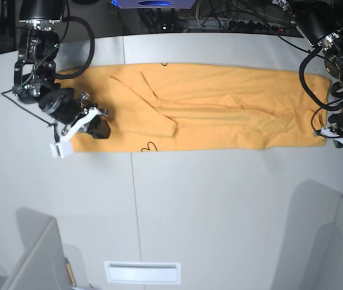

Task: Fold the T-shirt properly
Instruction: 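Press and adjust the folded strip's ends with both grippers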

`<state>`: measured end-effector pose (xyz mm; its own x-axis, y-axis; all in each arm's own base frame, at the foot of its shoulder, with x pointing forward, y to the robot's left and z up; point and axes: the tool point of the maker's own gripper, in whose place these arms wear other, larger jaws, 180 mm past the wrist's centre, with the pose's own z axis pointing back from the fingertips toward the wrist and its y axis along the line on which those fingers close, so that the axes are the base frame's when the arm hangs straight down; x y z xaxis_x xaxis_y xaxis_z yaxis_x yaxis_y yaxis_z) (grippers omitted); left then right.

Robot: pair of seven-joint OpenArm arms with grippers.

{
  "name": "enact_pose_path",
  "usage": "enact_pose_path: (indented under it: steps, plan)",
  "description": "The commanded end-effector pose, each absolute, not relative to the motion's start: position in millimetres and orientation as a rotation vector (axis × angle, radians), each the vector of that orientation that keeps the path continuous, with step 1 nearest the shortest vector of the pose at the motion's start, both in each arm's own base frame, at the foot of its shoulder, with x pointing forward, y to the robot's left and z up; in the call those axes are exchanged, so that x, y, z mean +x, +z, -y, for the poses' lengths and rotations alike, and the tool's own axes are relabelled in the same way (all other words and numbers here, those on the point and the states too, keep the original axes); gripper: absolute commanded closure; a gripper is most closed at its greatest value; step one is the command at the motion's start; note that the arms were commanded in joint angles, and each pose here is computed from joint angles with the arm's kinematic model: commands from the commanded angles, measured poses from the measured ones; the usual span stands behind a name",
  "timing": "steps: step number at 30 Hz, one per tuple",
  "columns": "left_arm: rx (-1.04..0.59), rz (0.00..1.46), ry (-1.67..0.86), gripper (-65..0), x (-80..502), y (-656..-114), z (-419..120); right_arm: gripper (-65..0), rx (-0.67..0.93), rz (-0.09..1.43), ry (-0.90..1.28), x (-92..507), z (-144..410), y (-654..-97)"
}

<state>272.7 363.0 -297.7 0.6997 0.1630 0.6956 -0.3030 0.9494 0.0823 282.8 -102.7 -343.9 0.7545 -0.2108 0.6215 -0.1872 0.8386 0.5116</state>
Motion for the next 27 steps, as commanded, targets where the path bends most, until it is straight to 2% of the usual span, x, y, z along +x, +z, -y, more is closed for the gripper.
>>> enact_pose_path:
  steps: [1,10,16,17,21,24,25,26,27]
  plan:
    - [0.235,0.794,0.224,0.0,273.9,-277.3,-367.7,0.0,0.630,0.776,0.006,282.2,91.3,-327.6]
    - [0.439,0.677,0.015,0.0,216.4,-255.7,-419.3,0.0,0.654,0.777,-0.037,241.5,80.8,-331.6]
    - [0.465,0.649,0.002,0.0,199.1,-254.3,-436.8,0.0,0.656,0.737,-0.079,220.5,80.1,-345.1]
    - [0.461,0.649,0.005,-2.3,200.1,-255.3,-437.0,0.0,0.655,0.732,-0.081,218.9,80.1,-346.1]
    - [0.433,0.631,0.028,-35.4,198.5,-265.7,-439.7,0.0,0.651,0.714,-0.083,212.4,81.1,-350.3]
    - [0.378,0.640,0.027,-56.4,208.0,-275.4,-433.4,0.0,0.645,0.704,-0.082,209.4,82.1,-352.5]
    - [0.339,0.643,0.021,-62.0,212.7,-281.9,-427.6,0.0,0.645,0.704,-0.082,209.4,82.1,-352.5]
    - [0.304,0.643,0.017,-65.0,215.7,-288.2,-422.7,0.0,0.645,0.703,-0.082,208.9,82.1,-352.8]
    - [0.267,0.651,0.017,-65.0,219.4,-292.9,-418.0,0.0,0.645,0.703,-0.082,208.9,82.1,-352.8]
